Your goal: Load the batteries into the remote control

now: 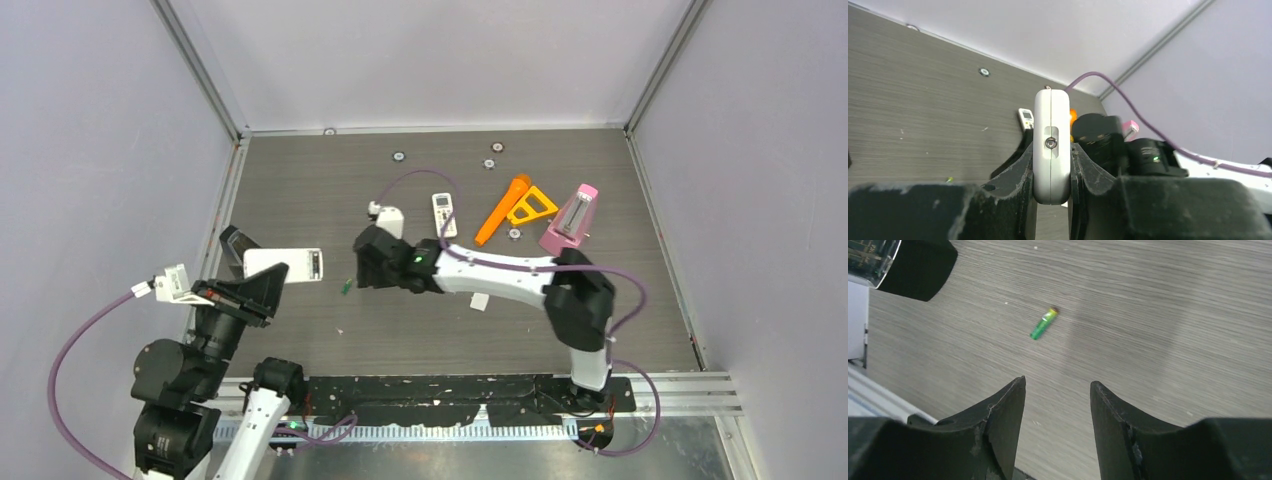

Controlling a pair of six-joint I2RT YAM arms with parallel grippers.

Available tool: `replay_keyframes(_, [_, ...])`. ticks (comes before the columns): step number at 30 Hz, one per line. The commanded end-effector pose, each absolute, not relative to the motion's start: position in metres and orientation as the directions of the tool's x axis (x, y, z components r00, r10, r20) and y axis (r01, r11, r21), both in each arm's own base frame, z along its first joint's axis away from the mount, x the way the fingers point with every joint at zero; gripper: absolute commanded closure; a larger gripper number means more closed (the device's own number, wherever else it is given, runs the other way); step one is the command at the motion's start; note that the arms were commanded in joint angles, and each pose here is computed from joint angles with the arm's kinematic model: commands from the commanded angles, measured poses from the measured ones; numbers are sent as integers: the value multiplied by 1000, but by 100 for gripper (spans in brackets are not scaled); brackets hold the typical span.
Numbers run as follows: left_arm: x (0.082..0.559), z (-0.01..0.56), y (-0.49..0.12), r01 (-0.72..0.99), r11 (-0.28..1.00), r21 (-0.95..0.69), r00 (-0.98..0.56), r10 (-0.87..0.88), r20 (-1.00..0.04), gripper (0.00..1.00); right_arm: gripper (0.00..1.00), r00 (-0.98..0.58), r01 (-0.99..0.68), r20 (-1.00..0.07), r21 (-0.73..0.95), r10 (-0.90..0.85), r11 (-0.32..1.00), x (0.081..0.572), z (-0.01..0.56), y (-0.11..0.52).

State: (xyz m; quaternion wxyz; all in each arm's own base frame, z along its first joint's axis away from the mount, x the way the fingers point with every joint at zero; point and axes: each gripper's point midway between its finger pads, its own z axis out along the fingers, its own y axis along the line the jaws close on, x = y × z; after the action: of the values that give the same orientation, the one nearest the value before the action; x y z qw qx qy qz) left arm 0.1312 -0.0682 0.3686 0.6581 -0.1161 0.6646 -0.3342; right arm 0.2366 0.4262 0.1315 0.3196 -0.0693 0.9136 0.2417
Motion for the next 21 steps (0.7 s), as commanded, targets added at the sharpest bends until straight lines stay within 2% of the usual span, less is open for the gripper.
replay_keyframes(1, [127,381,-46,218,748,-627,-3,-642,-767,100,45,-753,-246,-658,306,18,920,243,117,461])
replay_keyframes(5, [117,386,-35,196,748,-634,45,-653,-756,100,46,-680,-447,-719,252,-144,858,244,106,500])
replay_keyframes(10, [107,398,-22,189,747,-637,116,-661,-741,100,48,-491,-748,-773,138,-401,649,236,102,524])
replay_keyframes(14, [108,405,-25,210,736,-644,123,-673,-729,100,58,-444,-792,-769,96,-461,603,253,91,523])
replay_keyframes(16, [110,404,-26,208,736,-645,113,-673,-731,100,72,-449,-785,-756,79,-476,615,265,82,520])
replay_keyframes(21, [114,400,-29,198,735,-649,91,-673,-734,100,83,-458,-781,-743,74,-488,621,285,66,522])
